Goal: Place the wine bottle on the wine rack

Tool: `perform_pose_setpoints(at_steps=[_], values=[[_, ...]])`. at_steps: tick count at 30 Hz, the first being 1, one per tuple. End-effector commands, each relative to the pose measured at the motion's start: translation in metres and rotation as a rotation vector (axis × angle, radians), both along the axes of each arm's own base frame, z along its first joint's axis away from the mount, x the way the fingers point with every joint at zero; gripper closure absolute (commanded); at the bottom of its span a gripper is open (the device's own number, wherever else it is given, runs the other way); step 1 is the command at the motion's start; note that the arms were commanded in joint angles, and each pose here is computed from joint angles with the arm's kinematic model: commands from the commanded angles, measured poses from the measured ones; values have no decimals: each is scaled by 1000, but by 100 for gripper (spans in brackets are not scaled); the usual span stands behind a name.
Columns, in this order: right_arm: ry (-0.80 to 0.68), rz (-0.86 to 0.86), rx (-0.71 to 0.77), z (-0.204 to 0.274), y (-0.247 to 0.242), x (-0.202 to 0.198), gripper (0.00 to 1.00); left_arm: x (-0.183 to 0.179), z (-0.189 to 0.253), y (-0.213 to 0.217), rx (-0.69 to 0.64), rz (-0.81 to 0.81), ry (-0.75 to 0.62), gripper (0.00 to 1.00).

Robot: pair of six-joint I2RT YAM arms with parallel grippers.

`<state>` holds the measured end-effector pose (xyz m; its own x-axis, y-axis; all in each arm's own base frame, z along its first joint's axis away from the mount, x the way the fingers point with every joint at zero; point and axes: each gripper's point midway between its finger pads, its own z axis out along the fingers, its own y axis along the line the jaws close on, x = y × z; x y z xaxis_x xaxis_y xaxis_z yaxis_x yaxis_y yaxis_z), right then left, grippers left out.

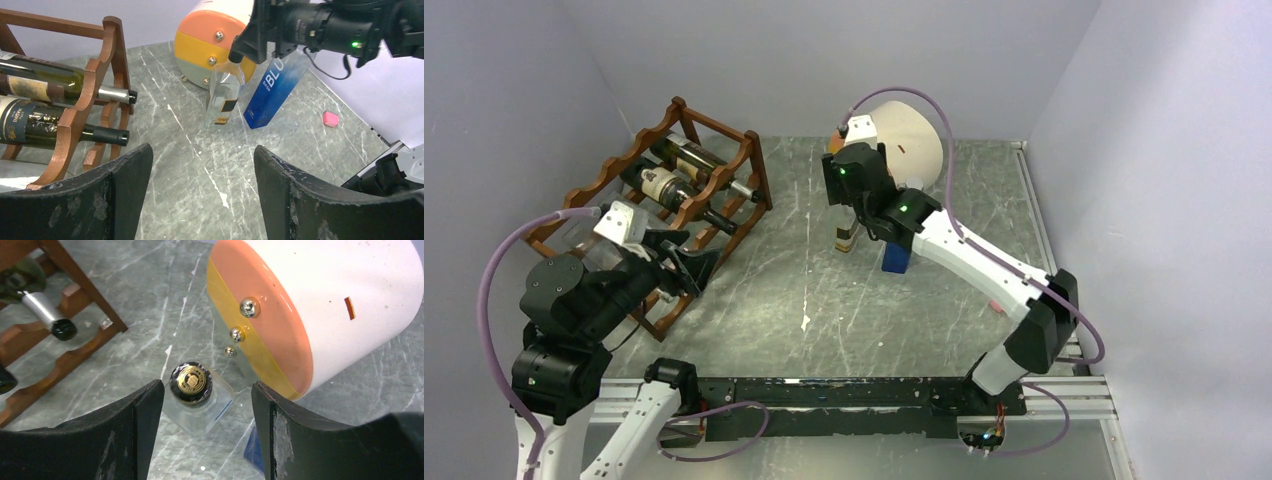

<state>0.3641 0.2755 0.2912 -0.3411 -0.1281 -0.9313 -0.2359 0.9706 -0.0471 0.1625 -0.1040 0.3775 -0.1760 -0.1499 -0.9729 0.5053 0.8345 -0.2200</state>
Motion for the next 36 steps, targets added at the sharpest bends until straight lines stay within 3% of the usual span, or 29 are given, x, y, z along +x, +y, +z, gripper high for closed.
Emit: perform_pose_setpoints(at_steps=[1,6,8,13,15,24,32,36], values=[[37,-8,-30,-18,0,15,32,-2,10,-9,-36,-49,-40,22],[73,78,-36,-30,19,21,40,3,7,-10,-38,-50,-29,22],[78,106,-35,-32,26,23,48,5,6,-11,-37,-51,-29,22],[98,189,-29,-33,40,25,89,9,5,-13,-44,-54,-23,22],[89,246,9,-30,50,22,100,10,5,-13,-48,-53,-22,22],[7,379,282,-17,79,-10,100,12,5,-15,-61,-58,-14,23],[34,324,299,-78,46,-55,100,15,1,-14,-48,-48,-1,24],[61,357,271,-106,37,-77,100,18,9,0,-43,36,-53,24]])
